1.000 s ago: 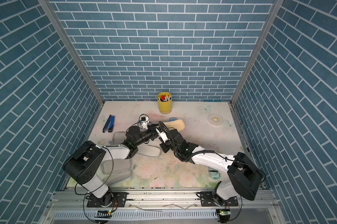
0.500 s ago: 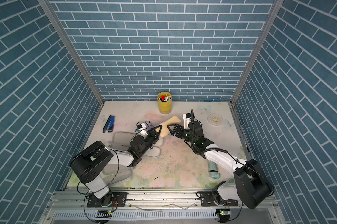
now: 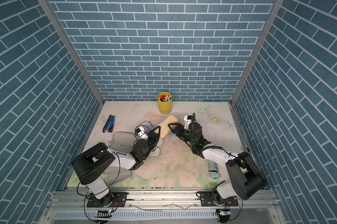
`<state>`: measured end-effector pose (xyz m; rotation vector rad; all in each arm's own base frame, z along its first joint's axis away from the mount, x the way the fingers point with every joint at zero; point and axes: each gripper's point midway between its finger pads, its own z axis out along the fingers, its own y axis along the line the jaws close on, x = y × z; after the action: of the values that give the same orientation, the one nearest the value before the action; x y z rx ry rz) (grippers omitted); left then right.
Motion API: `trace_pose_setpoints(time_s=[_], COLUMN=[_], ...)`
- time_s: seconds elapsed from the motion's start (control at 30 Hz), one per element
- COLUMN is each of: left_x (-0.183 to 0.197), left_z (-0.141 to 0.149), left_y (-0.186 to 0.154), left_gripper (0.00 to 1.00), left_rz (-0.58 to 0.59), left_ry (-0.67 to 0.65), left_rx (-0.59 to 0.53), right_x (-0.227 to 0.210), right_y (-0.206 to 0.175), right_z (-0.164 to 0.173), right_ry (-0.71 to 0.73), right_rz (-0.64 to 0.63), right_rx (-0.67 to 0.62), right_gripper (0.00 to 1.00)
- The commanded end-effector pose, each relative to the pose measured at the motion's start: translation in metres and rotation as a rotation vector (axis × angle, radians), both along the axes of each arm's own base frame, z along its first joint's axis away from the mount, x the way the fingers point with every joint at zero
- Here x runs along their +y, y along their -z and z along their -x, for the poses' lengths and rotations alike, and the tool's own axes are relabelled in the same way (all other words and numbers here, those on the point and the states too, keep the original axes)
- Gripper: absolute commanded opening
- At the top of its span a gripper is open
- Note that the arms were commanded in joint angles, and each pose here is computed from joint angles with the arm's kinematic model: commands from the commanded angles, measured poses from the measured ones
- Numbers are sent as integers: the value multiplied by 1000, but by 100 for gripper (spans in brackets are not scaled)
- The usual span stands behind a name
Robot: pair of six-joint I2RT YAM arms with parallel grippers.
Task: Put umbrellas into zippered umbrella sleeves
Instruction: Adjust the umbrella sleeve.
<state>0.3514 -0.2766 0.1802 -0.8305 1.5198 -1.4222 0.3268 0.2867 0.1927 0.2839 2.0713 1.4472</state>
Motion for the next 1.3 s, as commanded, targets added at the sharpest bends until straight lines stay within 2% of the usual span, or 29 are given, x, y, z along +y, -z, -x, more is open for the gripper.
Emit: trace_pose_setpoints(time_s=[0.0, 0.2, 0.33, 0.47, 0.5, 0.57, 0.6, 0.67, 0.73, 0.8, 0.87, 1.03, 1.13, 1.27], left_x=[-2, -25, -35, -49, -50, -41, -36, -17, -11, -8, -10, -25, -30, -37], left_z=[3, 5, 11, 15, 15, 15, 16, 15, 21, 27, 33, 40, 40, 38], left_y=[-52, -61, -63, -61, -58, -44, -37, -24, -19, -23, -33, -39, -43, -52], left_gripper=[12, 13, 21, 39, 45, 62, 67, 74, 79, 82, 85, 85, 85, 80], left_rz=[122, 162, 161, 107, 87, 23, -12, -125, -286, -439, -527, -544, -520, -455], left_ry=[1, 59, 99, 256, 295, 394, 436, 513, 606, 680, 759, 910, 930, 931], left_rx=[-128, -135, -140, -148, -138, -92, -67, -10, 11, 3, -23, -46, -63, -103], right_x=[-1, 14, 22, 18, 16, 9, 7, 4, 3, 2, 1, 16, 29, 40], right_y=[1, -25, -46, -52, -52, -52, -50, -40, -30, -27, -28, -41, -43, -47], right_z=[3, -10, -14, -15, -16, -15, -12, -1, 16, 30, 41, 57, 71, 76], right_ry=[8, -23, -54, -75, -84, -127, -162, -264, -365, -456, -517, -612, -681, -725], right_rz=[-24, -107, -184, -159, -148, -123, -107, -20, 104, 182, 226, 194, 206, 193], right_rx=[48, -56, -133, -169, -166, -166, -159, -140, -137, -149, -159, -204, -221, -233], right_gripper=[70, 67, 47, 29, 26, 23, 22, 21, 21, 21, 21, 22, 24, 24])
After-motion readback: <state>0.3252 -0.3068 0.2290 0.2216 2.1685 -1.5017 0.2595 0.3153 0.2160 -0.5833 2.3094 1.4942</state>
